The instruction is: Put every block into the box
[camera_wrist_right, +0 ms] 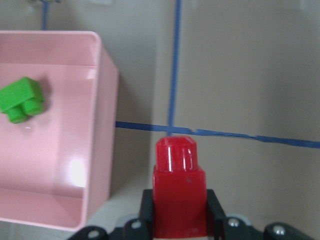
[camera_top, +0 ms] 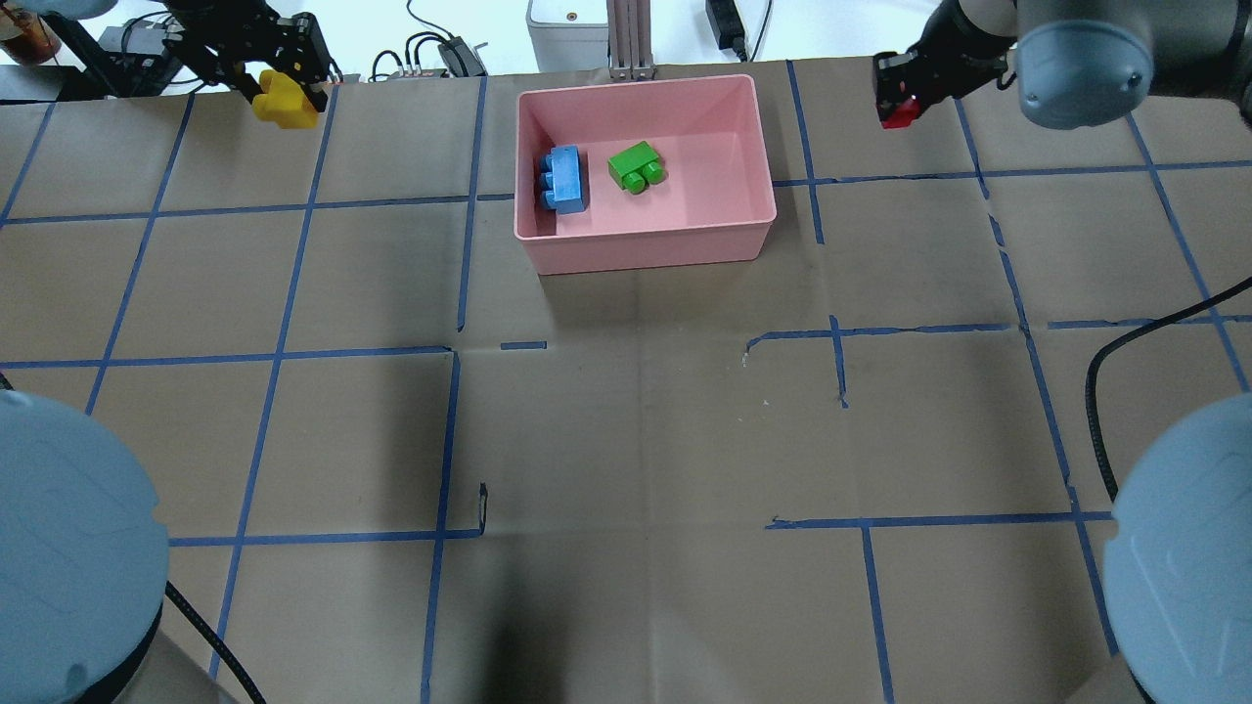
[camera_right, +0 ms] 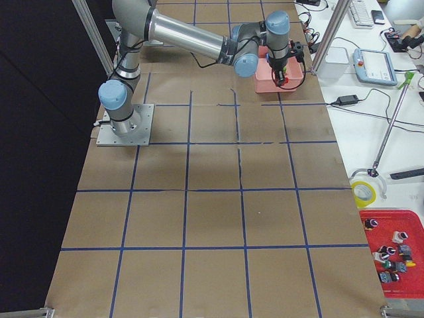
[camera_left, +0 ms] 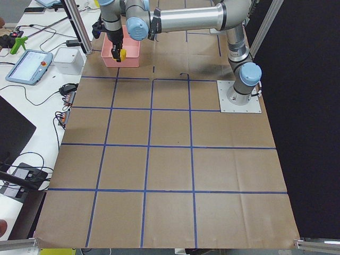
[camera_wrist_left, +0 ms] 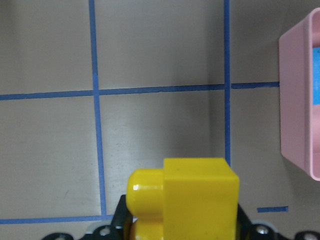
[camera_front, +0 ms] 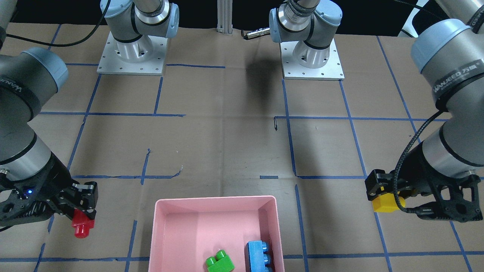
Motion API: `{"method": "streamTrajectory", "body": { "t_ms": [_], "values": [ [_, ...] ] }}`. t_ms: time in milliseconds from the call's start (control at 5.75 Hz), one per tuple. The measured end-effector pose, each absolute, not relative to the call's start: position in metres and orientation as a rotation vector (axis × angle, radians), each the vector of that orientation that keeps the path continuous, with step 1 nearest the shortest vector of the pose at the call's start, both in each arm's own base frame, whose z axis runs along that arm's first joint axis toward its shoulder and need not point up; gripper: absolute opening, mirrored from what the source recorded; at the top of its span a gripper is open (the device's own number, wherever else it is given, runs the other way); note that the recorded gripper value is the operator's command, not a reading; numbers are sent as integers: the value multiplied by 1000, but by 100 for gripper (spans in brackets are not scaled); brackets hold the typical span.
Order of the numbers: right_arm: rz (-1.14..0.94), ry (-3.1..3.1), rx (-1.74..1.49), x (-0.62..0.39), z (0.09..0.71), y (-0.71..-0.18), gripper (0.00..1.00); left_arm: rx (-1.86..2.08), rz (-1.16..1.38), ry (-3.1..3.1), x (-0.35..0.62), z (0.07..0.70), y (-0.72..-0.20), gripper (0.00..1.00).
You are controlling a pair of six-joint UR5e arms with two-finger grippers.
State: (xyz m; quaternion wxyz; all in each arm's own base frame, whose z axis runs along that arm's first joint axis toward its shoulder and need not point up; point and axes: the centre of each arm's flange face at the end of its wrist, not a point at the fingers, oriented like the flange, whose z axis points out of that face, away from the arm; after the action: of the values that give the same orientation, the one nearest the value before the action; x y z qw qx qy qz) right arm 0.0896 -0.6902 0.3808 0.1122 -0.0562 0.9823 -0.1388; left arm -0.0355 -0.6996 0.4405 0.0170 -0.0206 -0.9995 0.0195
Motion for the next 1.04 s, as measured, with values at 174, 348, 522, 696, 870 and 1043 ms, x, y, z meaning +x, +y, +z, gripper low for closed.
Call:
{"method": "streamTrajectory", "body": {
  "t_ms": [174,348,522,696,870,1043],
  "values": [
    [-407,2771,-147,136,370,-702,5,-75,49,-3087,-46,434,-702,8],
    [-435,2701,-106,185,350,-710,6,-78,42,-3080,-58,430,-703,8],
    [-437,2663,-55,225,329,-709,10,-53,34,-3078,-72,421,-706,8],
    [-406,2650,-8,248,315,-705,98,3,36,-3078,-96,407,-713,8],
    [-392,2645,23,255,310,-703,100,63,48,-3078,-125,388,-720,8],
    [-391,2643,37,257,310,-703,100,125,60,-3076,-154,369,-726,8]
  ]
}}
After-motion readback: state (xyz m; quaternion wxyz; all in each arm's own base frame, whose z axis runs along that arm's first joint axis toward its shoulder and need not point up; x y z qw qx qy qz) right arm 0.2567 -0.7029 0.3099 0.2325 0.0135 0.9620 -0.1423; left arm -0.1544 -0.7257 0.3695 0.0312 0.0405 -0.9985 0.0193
